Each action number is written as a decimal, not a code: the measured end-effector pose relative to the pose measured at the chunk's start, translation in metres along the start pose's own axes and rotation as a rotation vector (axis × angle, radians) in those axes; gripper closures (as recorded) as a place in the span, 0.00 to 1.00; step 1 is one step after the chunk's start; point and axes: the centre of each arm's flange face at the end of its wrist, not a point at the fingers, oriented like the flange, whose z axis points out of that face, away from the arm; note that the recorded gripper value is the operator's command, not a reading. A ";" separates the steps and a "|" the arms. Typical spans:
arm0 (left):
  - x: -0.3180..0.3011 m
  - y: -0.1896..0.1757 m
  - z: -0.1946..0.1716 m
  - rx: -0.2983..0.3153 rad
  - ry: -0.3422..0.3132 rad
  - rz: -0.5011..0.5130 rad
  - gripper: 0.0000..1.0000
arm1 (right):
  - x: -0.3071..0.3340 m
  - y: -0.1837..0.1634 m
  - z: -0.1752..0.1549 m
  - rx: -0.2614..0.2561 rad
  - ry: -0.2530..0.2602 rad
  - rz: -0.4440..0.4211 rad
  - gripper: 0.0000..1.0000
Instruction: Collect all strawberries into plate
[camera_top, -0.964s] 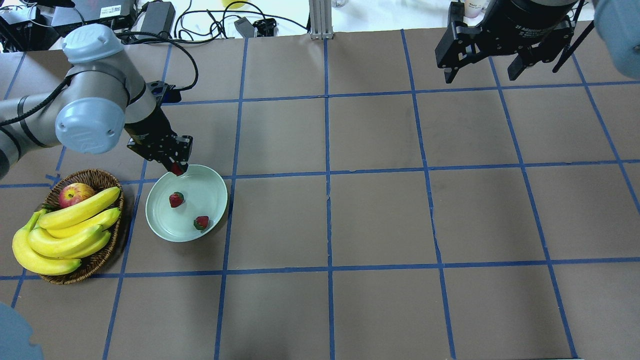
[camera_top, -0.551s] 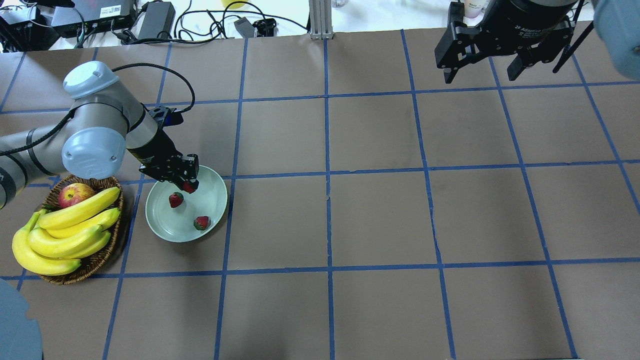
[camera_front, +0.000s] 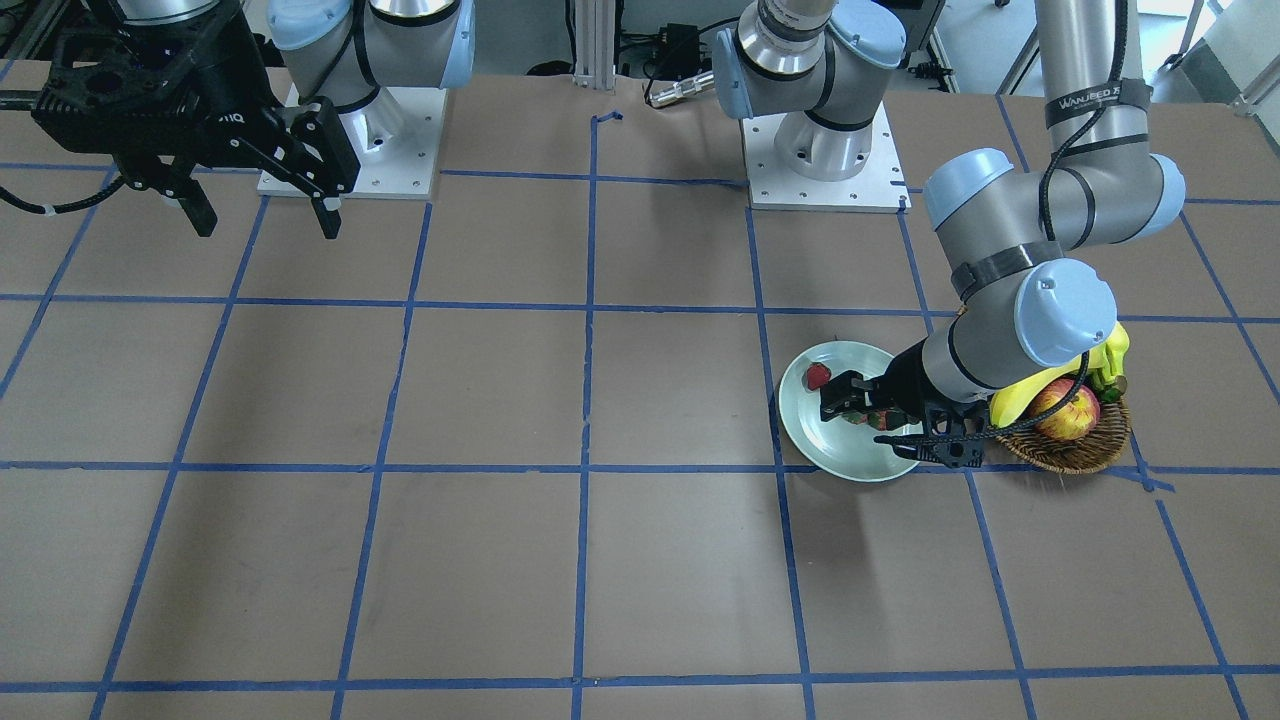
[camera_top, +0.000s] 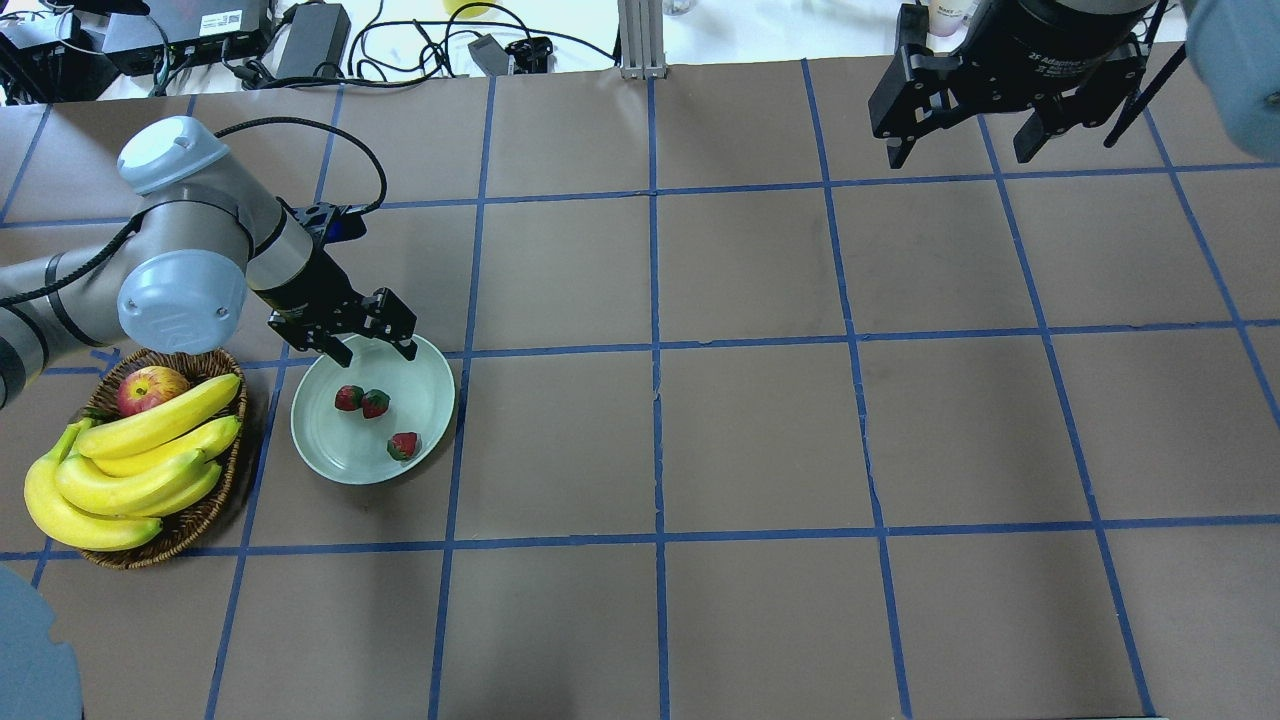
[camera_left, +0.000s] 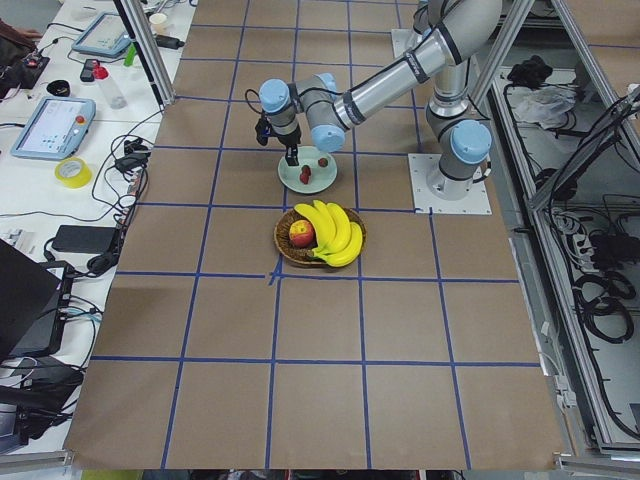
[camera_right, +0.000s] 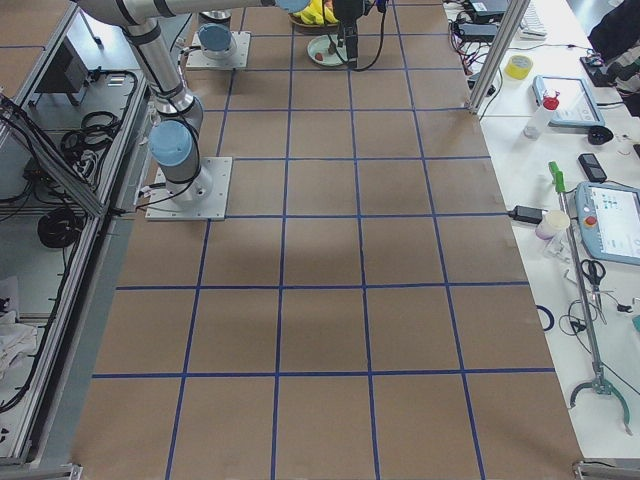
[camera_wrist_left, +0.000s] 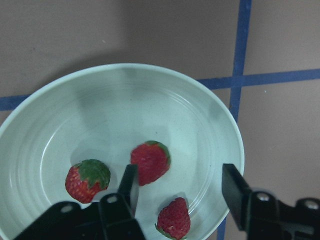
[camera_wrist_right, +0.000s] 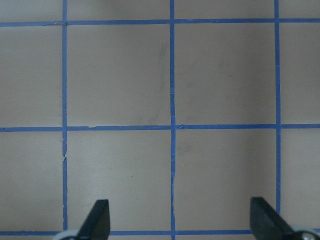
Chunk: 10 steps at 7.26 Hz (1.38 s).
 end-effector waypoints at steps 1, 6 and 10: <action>0.001 -0.005 -0.026 0.019 -0.039 -0.008 0.00 | 0.000 0.000 0.000 0.000 0.000 0.000 0.00; 0.028 0.024 -0.201 0.022 -0.123 -0.054 0.00 | 0.000 0.000 0.000 0.000 0.000 0.000 0.00; 0.065 0.060 -0.242 0.079 -0.179 -0.052 0.00 | -0.001 0.000 0.000 0.001 0.000 -0.001 0.00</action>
